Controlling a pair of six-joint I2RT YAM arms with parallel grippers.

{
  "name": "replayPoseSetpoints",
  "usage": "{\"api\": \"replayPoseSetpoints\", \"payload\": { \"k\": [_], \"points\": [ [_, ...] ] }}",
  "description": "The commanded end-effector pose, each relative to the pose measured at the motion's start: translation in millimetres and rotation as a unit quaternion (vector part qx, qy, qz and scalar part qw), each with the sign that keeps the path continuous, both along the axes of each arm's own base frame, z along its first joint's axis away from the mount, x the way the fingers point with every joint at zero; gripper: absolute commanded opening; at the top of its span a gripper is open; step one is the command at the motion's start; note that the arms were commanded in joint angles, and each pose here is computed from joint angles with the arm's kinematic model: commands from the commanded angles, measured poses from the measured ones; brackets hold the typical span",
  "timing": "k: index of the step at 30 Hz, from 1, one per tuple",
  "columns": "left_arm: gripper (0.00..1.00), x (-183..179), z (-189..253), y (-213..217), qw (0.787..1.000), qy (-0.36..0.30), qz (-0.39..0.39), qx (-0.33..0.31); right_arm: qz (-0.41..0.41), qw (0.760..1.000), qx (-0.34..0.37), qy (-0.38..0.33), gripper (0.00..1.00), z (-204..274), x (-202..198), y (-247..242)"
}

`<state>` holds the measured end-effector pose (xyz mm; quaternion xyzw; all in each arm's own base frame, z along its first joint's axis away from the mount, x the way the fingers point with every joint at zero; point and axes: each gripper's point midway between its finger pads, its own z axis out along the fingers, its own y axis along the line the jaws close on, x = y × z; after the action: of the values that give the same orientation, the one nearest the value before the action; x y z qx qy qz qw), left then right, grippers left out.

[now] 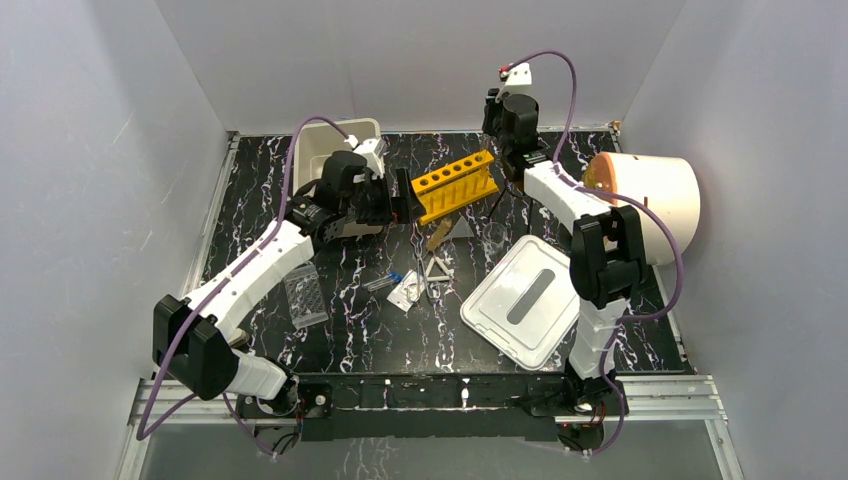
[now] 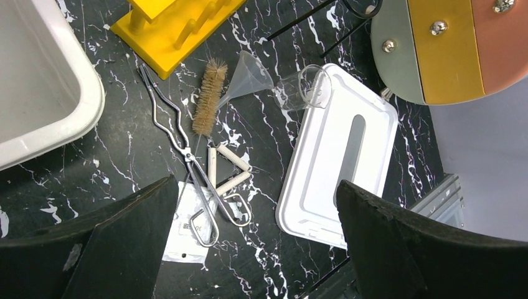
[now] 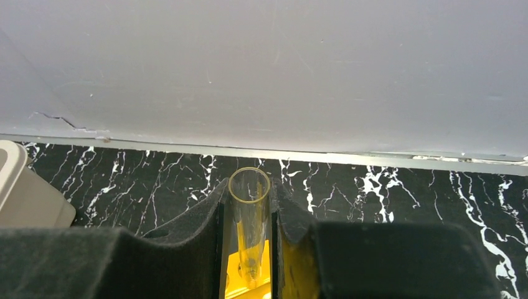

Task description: Organize the chemistry lab equipment

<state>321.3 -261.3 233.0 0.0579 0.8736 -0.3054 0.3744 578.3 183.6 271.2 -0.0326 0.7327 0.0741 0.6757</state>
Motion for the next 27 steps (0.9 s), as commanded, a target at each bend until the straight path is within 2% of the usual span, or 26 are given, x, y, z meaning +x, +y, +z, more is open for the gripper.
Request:
{"api": "replayPoseSetpoints", "payload": {
  "k": [1, 12, 19, 27],
  "points": [
    [0.98, 2, 16, -6, 1.0, -0.02, -0.015, -0.008, 0.005, 0.999, 0.028, -0.041, 0.21, 22, 7, 2],
    [0.98, 4, 12, -4, 1.0, -0.015, -0.014, 0.005, 0.011, 0.999, 0.025, -0.028, 0.2, -6, 17, 7],
    [0.98, -2, 11, 4, 1.0, -0.012, -0.006, 0.013, -0.005, 0.999, -0.024, -0.031, 0.22, -35, 23, -1],
    [0.98, -4, 9, 5, 1.0, -0.006, -0.007, 0.017, 0.01, 1.0, -0.002, -0.026, 0.24, -56, 20, 5]
  ]
}}
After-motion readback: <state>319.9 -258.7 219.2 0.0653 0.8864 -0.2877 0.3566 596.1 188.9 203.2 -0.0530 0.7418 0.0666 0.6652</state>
